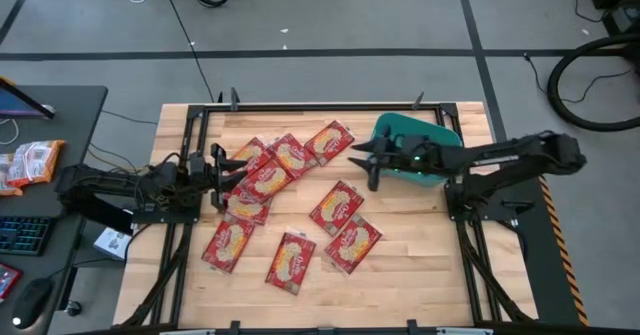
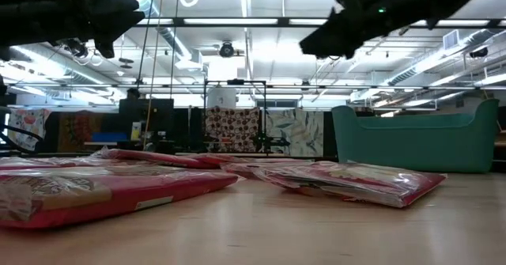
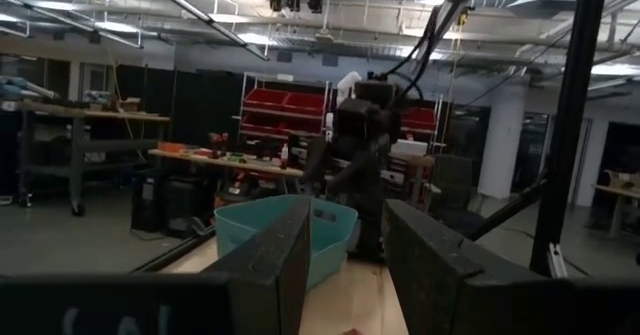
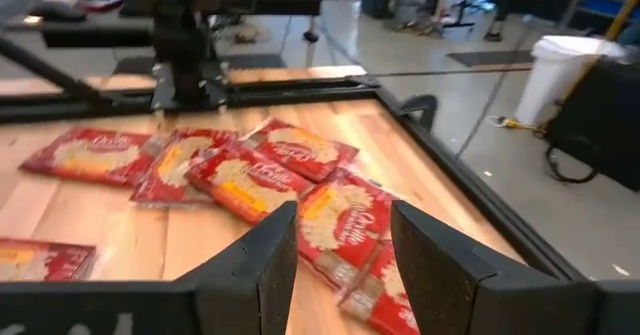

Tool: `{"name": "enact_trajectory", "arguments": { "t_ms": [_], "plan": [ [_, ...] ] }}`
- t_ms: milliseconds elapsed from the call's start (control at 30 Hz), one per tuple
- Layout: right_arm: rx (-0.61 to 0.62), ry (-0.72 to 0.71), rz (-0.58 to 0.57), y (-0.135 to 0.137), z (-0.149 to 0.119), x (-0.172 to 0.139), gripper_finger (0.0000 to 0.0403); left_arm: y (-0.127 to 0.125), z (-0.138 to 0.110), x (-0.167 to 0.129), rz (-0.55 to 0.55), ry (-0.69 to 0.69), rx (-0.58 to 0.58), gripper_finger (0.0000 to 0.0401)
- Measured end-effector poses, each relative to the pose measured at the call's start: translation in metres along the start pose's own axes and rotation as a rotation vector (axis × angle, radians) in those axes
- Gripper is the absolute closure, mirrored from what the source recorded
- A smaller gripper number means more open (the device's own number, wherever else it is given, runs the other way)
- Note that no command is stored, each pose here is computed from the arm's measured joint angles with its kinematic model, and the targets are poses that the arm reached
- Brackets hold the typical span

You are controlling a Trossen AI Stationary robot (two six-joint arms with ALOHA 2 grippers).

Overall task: Sort popcorn bags into baskets
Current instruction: Put the red popcorn bag into the green container

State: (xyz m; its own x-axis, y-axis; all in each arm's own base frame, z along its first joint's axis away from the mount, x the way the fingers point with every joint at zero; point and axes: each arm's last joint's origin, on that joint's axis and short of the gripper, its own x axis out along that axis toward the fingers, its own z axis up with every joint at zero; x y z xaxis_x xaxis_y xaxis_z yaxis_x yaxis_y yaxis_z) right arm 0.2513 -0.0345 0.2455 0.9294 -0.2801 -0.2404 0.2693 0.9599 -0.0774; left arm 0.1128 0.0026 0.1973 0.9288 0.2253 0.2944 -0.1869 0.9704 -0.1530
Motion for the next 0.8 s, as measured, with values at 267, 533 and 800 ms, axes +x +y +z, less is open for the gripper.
{"name": "enact_trajectory", "arguments": {
  "t_ms": [267, 533, 800],
  "plan": [
    [-0.078, 0.146, 0.046, 0.010, -0.001, 0.052, 0.0237, 0.003, -0.002, 0.006, 0.114, 0.252, -0.021, 0.0271],
    [-0.141, 0.234, 0.045, 0.020, -0.015, 0.101, 0.0237, 0.004, -0.003, 0.007, 0.162, 0.280, 0.004, 0.0271],
    [-0.330, 0.295, 0.044, 0.042, -0.030, 0.146, 0.0236, 0.006, -0.003, 0.007, 0.200, 0.282, 0.048, 0.0271]
  ]
}}
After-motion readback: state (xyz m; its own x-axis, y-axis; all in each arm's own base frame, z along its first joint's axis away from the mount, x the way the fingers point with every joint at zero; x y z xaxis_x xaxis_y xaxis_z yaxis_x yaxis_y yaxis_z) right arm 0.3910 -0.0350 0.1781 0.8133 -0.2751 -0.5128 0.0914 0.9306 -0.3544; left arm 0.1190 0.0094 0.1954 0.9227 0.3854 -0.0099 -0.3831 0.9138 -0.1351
